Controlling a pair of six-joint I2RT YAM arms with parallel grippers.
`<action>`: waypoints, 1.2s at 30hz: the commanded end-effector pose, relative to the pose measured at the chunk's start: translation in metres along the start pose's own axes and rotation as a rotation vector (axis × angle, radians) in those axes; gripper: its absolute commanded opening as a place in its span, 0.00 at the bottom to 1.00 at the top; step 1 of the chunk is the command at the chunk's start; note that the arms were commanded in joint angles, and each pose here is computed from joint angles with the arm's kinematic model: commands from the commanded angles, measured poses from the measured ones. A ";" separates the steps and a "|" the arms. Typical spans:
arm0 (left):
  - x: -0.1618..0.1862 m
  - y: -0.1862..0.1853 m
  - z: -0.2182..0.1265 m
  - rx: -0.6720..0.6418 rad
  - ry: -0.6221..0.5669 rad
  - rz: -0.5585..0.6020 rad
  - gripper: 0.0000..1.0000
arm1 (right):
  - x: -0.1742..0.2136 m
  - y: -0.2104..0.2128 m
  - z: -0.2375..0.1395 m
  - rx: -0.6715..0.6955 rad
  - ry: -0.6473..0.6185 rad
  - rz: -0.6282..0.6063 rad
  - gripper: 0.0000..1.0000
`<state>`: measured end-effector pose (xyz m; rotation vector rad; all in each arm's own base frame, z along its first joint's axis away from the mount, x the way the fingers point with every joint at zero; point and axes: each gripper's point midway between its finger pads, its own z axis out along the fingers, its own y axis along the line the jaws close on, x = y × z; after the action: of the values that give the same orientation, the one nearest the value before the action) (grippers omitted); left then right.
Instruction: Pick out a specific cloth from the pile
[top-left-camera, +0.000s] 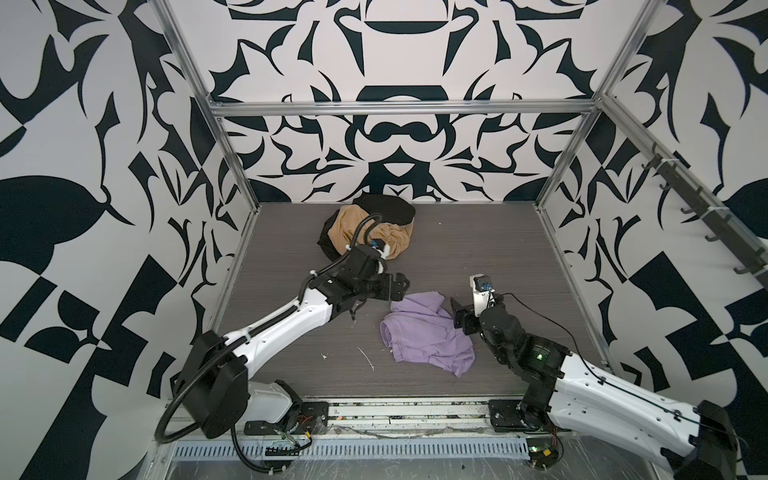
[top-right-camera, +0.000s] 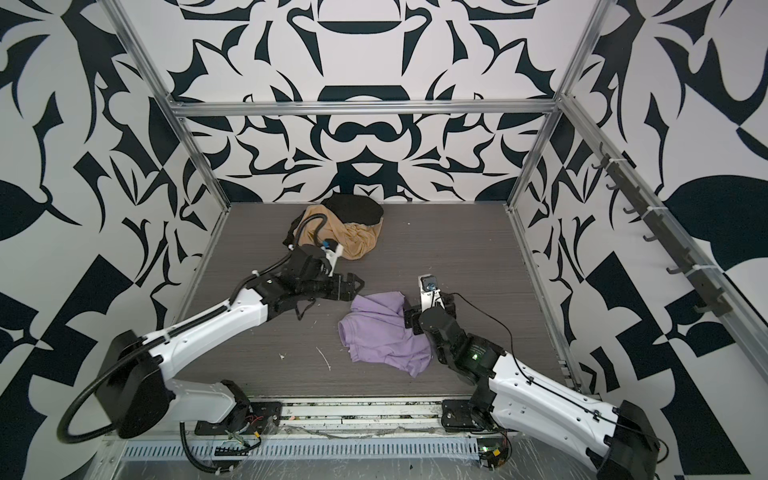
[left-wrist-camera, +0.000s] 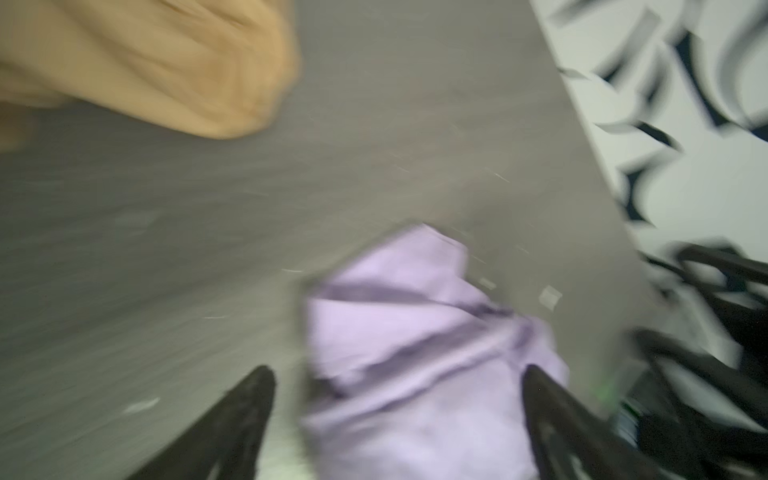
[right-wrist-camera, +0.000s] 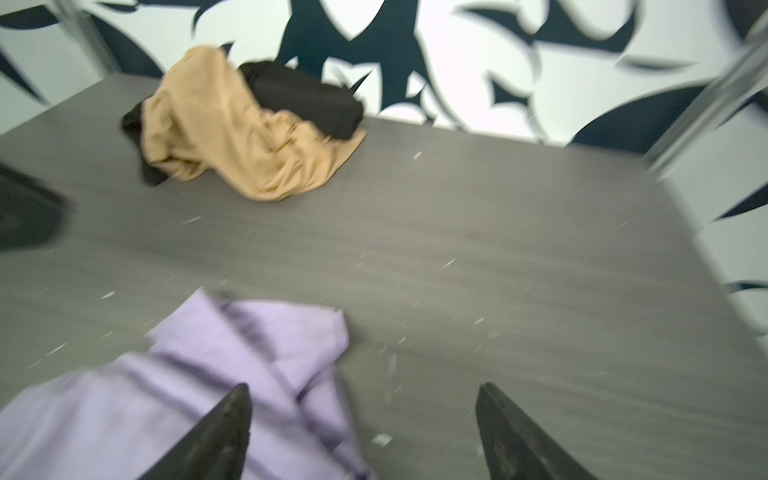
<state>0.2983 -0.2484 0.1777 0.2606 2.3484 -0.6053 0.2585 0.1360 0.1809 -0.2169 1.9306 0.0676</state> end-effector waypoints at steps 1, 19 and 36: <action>-0.013 0.082 -0.026 -0.403 -0.126 0.050 0.99 | -0.014 -0.038 0.016 0.169 -0.084 -0.134 0.89; -0.012 0.198 0.000 -0.643 -0.238 0.279 0.99 | 0.039 -0.139 0.101 0.343 -0.103 0.017 0.99; -0.004 0.260 0.002 -0.522 -0.482 0.153 0.99 | 0.065 -0.135 0.141 0.206 0.037 0.052 0.99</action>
<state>0.3722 -0.0155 0.0503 0.0536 2.0545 0.1223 0.3801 0.0050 0.0680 -0.0009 1.9738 -0.2076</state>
